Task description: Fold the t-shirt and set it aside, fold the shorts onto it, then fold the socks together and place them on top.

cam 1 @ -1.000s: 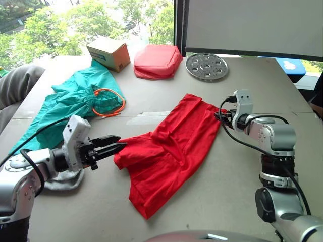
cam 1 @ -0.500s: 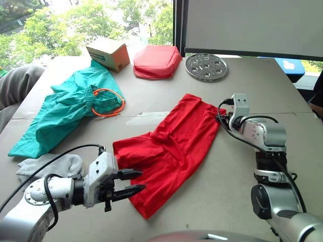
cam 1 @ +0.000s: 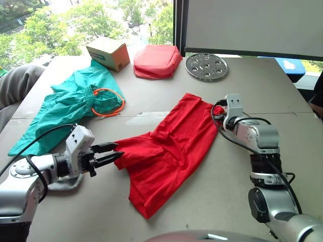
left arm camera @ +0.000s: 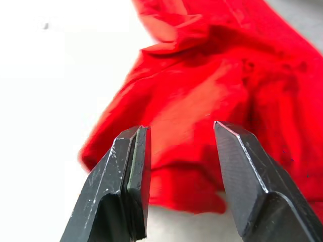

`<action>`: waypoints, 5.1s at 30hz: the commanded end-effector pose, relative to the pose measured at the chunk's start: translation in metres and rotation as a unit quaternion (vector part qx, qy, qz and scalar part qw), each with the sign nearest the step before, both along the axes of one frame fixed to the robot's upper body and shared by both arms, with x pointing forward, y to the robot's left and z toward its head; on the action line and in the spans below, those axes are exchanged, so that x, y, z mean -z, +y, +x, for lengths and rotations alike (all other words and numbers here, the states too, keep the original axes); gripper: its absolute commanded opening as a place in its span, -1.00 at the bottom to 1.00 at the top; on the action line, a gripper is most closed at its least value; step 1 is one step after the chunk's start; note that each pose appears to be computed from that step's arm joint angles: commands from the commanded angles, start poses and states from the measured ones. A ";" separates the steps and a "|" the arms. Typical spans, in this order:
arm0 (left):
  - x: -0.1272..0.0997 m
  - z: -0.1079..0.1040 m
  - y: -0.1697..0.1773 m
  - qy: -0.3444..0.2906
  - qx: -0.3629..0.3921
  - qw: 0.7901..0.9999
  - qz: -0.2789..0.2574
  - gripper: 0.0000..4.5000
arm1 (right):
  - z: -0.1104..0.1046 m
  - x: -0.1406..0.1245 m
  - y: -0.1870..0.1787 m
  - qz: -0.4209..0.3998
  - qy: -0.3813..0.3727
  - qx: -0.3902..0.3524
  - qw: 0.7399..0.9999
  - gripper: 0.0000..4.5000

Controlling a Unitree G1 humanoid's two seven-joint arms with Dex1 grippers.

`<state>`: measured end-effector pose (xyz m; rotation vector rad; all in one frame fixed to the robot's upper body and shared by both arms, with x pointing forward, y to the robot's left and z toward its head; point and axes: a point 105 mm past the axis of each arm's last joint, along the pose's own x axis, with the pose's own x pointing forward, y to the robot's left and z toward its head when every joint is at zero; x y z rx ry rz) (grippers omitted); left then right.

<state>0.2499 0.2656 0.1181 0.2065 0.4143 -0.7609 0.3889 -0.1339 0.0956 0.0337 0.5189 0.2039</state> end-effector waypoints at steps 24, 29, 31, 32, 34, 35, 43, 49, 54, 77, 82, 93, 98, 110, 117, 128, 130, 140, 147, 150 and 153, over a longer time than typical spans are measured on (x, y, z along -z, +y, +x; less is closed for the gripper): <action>0.010 0.017 -0.033 0.143 0.020 0.987 -0.069 -0.99 | 0.002 -0.022 -0.015 -0.058 -0.047 0.011 0.997 -1.00; 0.007 0.003 -0.051 0.140 -0.005 0.986 -0.095 -0.99 | 0.008 -0.032 -0.023 -0.104 -0.058 0.007 0.993 -1.00; 0.007 -0.004 -0.055 0.141 -0.021 0.984 -0.104 -0.99 | 0.013 -0.036 -0.024 -0.116 -0.060 0.003 0.991 -1.00; 0.007 -0.009 -0.057 0.142 -0.030 0.983 -0.112 -0.99 | 0.016 -0.037 -0.024 -0.123 -0.060 0.000 0.991 -1.00; 0.009 -0.018 -0.057 0.147 -0.055 0.980 -0.126 -0.99 | 0.024 -0.039 -0.023 -0.138 -0.061 -0.008 0.988 -1.00; 0.011 -0.024 -0.057 0.151 -0.067 0.977 -0.132 -0.99 | 0.029 -0.041 -0.021 -0.143 -0.061 -0.015 0.988 -1.00; 0.033 -0.077 -0.056 0.168 -0.157 0.961 -0.154 -0.99 | 0.067 -0.051 0.018 -0.185 -0.083 -0.095 0.975 -1.00; 0.036 -0.094 -0.067 0.143 -0.212 0.950 -0.177 -0.99 | 0.079 -0.058 0.049 -0.205 -0.115 -0.152 0.960 -1.00; 0.033 -0.075 -0.057 0.097 -0.235 0.952 -0.170 -1.00 | 0.073 -0.055 0.047 -0.199 -0.114 -0.187 0.955 -0.57; 0.031 -0.058 -0.049 0.114 -0.022 0.986 -0.121 -1.00 | -0.171 0.004 0.045 0.142 0.132 -0.318 0.928 0.45; 0.030 -0.061 -0.044 0.115 -0.024 0.987 -0.113 -1.00 | -0.172 0.012 0.065 0.171 0.151 -0.324 0.918 0.45; 0.027 -0.064 -0.043 0.116 -0.024 0.988 -0.104 -1.00 | -0.180 0.030 0.075 0.129 0.183 -0.340 0.914 -0.09; 0.031 -0.068 -0.041 0.130 -0.024 0.987 -0.097 -1.00 | -0.176 0.033 0.066 0.096 0.175 -0.331 0.922 -0.96; 0.021 -0.071 -0.072 0.144 0.027 0.978 -0.147 -1.00 | -0.166 0.027 0.024 0.008 0.155 -0.311 0.938 -0.96; 0.010 -0.069 -0.088 0.147 0.041 0.973 -0.173 -1.00 | -0.158 0.018 -0.028 -0.045 0.163 -0.281 0.945 -0.96; 0.042 -0.093 -0.063 0.181 -0.010 0.976 -0.118 -1.00 | -0.172 0.032 -0.024 -0.048 0.181 -0.315 0.931 -0.96; 0.043 -0.101 -0.070 0.191 0.002 0.974 -0.122 -1.00 | -0.176 0.032 -0.020 -0.037 0.176 -0.324 0.929 -0.96; 0.039 -0.090 -0.084 0.178 0.014 0.973 -0.144 -1.00 | -0.180 0.020 0.008 -0.009 0.131 -0.360 0.924 -0.41; 0.025 -0.093 -0.077 0.158 0.044 0.973 -0.161 -0.83 | -0.188 -0.011 -0.006 -0.057 0.017 -0.430 0.901 0.28; 0.017 -0.096 -0.070 0.132 0.080 0.979 -0.136 -0.30 | -0.204 -0.012 -0.009 -0.091 -0.010 -0.485 0.870 0.70; 0.017 -0.091 -0.053 0.080 0.102 0.990 -0.063 0.21 | -0.209 -0.009 -0.021 -0.168 -0.045 -0.518 0.837 1.00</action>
